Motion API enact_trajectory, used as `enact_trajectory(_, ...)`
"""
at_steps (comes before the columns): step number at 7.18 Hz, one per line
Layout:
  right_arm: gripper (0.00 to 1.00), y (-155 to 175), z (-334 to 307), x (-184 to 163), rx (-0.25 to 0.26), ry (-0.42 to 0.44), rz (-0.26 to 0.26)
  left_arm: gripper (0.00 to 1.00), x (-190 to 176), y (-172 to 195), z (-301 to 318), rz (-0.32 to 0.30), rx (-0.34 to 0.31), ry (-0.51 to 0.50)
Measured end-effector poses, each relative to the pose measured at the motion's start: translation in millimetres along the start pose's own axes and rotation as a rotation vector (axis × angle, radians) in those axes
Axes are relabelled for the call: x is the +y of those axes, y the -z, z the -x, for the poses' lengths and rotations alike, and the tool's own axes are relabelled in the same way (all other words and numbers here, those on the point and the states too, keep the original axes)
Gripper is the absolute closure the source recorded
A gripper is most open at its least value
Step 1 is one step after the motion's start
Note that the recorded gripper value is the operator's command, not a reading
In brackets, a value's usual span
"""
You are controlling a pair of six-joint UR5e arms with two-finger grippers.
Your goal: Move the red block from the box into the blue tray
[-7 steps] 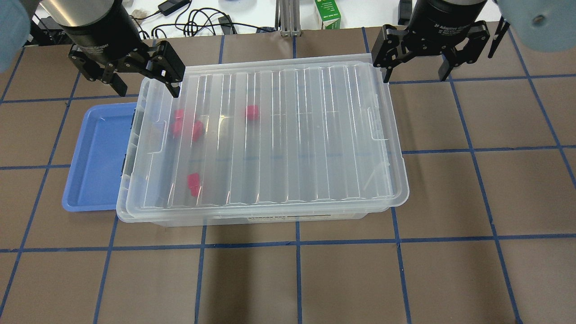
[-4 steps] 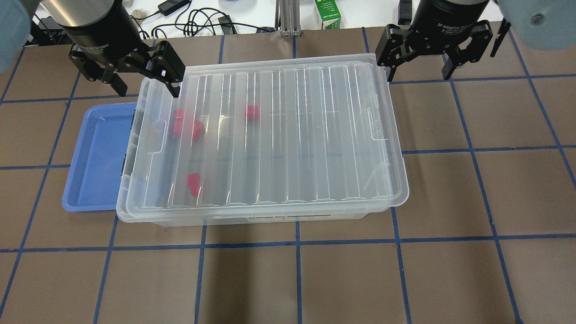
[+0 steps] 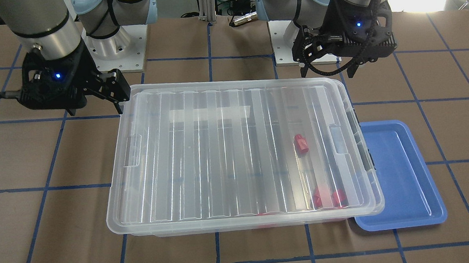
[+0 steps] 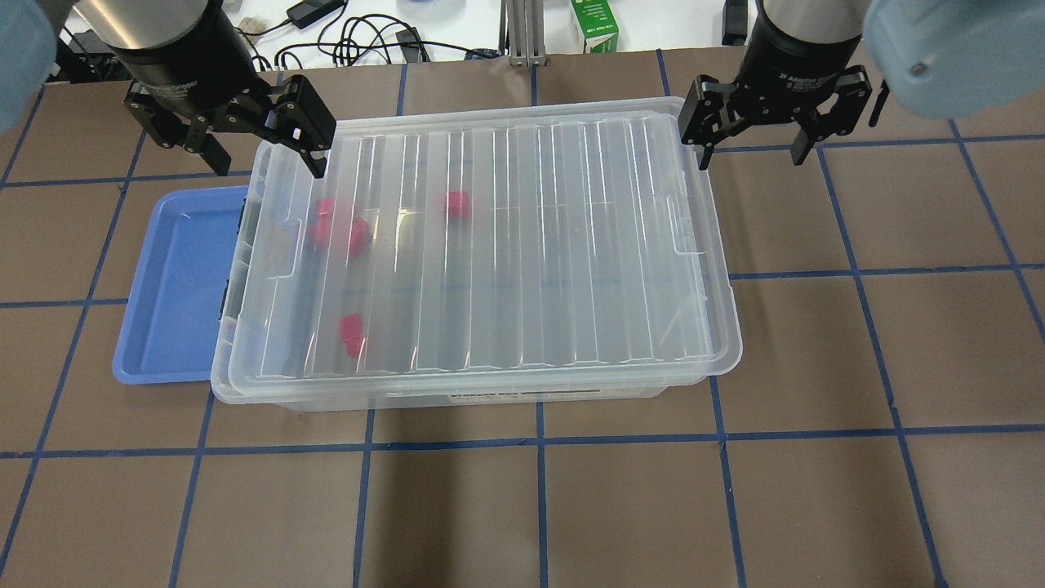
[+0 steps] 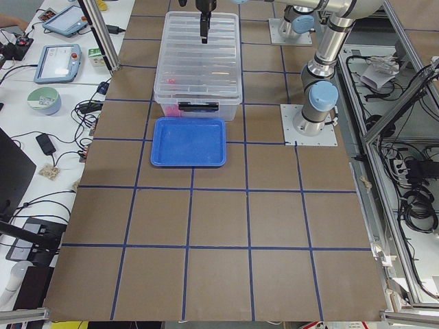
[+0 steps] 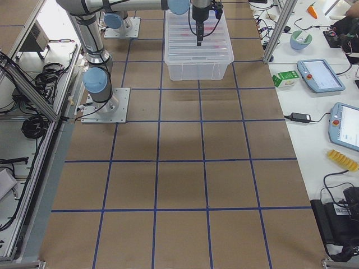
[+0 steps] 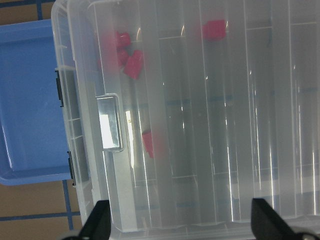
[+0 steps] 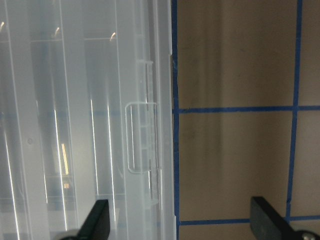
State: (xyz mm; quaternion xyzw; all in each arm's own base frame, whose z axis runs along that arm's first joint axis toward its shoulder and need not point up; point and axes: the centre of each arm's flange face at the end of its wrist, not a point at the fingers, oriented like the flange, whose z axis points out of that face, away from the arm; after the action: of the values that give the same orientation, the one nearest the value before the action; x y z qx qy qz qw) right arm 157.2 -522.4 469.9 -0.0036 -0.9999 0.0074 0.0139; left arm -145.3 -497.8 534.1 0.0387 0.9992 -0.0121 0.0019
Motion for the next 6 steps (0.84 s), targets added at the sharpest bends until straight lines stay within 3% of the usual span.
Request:
enact_trajectory(3,0.00,-86,0,-2,-0.002,0.004,-0.041,0.00,1,-1,0,0.003,0.001,0.001)
enact_trajectory(6,0.00,-107,0,-1,-0.004,0.003,-0.064,0.00,1,-2,0,0.003,0.000,0.001)
